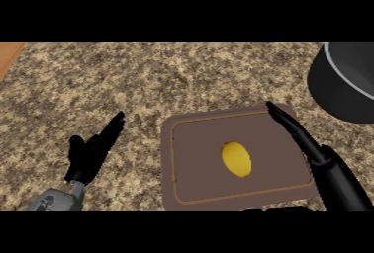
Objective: Pick the lemon from the tray and place it in the pot
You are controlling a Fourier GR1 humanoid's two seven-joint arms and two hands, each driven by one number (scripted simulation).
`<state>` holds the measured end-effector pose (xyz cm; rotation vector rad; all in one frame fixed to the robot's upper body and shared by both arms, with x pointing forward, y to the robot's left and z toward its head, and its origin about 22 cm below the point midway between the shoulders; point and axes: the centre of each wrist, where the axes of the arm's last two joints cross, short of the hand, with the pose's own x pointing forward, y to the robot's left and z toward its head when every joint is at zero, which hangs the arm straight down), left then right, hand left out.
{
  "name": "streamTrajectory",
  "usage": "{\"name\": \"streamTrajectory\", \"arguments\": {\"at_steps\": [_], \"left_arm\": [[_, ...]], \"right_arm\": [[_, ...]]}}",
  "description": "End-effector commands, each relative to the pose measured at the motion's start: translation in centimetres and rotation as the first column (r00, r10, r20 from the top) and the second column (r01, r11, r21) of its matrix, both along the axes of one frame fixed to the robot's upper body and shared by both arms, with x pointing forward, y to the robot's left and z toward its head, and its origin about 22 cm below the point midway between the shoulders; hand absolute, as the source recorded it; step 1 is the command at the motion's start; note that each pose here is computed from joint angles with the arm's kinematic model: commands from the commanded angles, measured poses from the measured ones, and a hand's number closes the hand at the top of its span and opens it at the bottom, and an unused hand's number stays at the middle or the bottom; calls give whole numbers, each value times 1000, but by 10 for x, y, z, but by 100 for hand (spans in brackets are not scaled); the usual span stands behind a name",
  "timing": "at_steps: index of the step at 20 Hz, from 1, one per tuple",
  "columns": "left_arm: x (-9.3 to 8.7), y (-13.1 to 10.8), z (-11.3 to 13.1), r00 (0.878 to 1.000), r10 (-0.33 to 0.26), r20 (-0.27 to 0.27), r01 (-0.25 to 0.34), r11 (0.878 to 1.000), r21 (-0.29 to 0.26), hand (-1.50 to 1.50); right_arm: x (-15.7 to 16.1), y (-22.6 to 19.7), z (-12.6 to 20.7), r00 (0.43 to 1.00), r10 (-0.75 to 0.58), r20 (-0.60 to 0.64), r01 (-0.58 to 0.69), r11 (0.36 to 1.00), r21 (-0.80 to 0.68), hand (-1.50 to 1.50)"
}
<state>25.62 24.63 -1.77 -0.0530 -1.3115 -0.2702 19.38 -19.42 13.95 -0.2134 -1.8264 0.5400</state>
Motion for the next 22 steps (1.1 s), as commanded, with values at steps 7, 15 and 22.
{"name": "streamTrajectory", "arguments": {"at_steps": [7,15,22], "left_arm": [[-1,-7,-11,999,-10,-39,10,1000,1,0],[4,-10,-3,999,-9,-40,10,1000,5,0],[7,25,-7,999,20,-35,-20,1000,-2,0]], "right_arm": [[29,27,23,934,8,-358,-35,997,-70,-150],[53,5,-45,847,66,-527,-212,952,-223,-150],[62,-25,-67,903,-3,-429,-110,965,-239,-150]]}}
